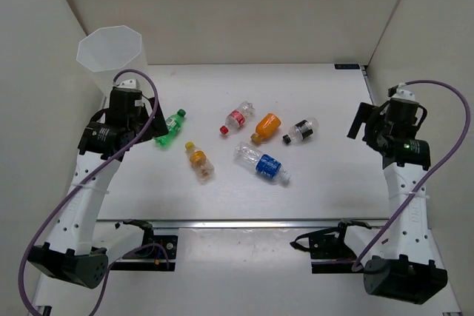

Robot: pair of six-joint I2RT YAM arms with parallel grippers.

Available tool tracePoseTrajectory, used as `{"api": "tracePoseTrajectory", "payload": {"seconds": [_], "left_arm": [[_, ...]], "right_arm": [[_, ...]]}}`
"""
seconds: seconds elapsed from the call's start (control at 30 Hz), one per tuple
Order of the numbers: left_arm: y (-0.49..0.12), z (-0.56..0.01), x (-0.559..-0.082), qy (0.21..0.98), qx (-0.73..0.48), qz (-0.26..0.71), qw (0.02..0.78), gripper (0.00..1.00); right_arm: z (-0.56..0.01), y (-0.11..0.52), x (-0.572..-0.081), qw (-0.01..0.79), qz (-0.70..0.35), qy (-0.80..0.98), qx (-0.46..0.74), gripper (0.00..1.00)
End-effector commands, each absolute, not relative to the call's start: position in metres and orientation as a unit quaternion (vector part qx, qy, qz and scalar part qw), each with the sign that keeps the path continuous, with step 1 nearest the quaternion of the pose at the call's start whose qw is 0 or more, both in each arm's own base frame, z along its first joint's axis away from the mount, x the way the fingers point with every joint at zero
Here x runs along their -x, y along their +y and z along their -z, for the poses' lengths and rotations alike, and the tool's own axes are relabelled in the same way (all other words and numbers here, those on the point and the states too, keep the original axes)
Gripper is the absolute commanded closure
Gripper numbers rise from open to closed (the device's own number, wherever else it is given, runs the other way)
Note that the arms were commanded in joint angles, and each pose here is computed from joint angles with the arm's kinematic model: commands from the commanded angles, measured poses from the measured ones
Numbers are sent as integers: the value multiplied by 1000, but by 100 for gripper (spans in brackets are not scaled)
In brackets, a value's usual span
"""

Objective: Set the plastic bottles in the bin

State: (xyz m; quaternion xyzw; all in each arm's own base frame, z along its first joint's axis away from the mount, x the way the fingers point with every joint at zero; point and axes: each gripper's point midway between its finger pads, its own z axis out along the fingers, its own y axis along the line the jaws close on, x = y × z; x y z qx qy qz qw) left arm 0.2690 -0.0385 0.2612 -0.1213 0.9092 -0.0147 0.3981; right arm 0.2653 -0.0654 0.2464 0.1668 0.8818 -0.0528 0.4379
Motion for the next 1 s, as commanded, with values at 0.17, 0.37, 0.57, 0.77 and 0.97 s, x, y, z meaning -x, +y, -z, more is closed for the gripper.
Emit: {"api": "tracePoseTrajectory", "payload": {"seconds": [0.17,0.37,0.57,0.77,0.97], "left_arm": [[-58,-224,-265,919,131,7,372,1],[-112,-159,-270,945,69,57,314,1],[-139,-119,-281,963,27,56,264,1],[-158,-85,-291,966,61,62,242,1],[-150,-38,-291,977,82,14,197,2]], "right_arm": [[-246,-13,-271,500,-2,864,-59,1],[-212,28,-276,463,-87,882,-19,1],[-191,60,-270,448,-130,885,11,1],[-182,57,-266,441,-127,889,9,1],[-182,61,-261,446,-137,884,13,1]]}}
